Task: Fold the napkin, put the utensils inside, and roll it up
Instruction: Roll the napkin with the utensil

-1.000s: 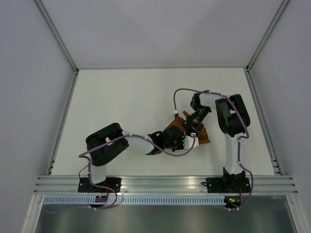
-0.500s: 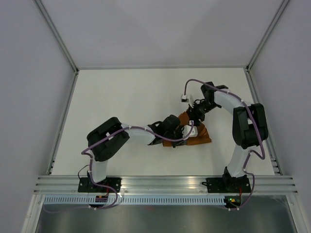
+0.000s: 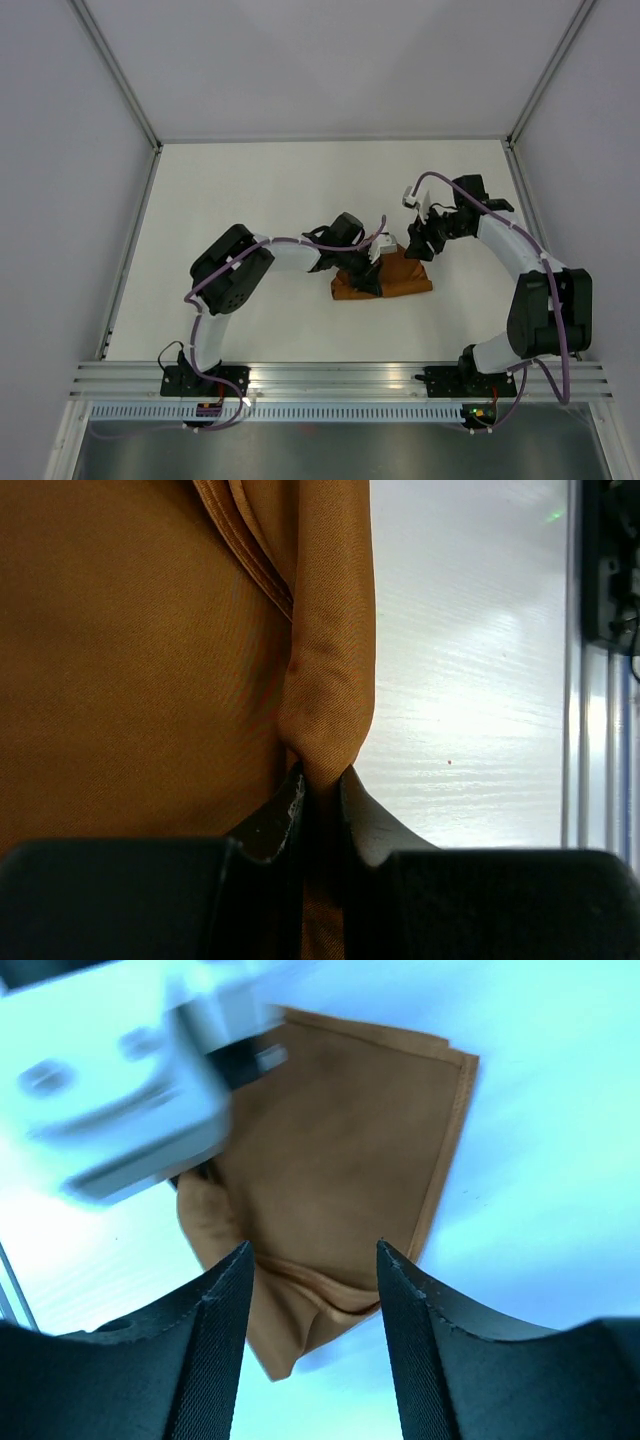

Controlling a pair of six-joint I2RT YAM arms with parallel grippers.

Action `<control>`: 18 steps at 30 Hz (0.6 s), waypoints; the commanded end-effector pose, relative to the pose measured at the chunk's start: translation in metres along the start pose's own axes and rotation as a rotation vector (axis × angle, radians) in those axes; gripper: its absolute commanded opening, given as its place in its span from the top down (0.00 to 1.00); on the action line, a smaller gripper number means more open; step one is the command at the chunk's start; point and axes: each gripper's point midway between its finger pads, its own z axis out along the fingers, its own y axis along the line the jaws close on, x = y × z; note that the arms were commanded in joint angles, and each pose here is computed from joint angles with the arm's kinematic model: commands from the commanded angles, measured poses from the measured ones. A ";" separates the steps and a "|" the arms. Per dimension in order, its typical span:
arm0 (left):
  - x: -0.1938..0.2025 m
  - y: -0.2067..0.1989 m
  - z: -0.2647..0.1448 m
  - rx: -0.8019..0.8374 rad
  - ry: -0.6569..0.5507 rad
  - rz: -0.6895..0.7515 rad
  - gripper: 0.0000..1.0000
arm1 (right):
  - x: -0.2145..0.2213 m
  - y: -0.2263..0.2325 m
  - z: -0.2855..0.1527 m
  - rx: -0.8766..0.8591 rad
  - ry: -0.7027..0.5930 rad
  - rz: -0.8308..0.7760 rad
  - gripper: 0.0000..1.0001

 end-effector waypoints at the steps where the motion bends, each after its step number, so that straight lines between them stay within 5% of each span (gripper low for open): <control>1: 0.055 -0.009 -0.002 0.084 0.146 -0.263 0.98 | -0.009 0.013 -0.008 0.021 -0.064 -0.159 0.41; 12: 0.058 -0.003 -0.001 0.165 0.174 -0.416 0.98 | 0.025 0.068 0.032 0.037 0.055 -0.424 0.32; 18: 0.053 0.002 -0.002 0.172 0.178 -0.450 0.98 | 0.040 0.079 0.053 -0.005 0.124 -0.436 0.32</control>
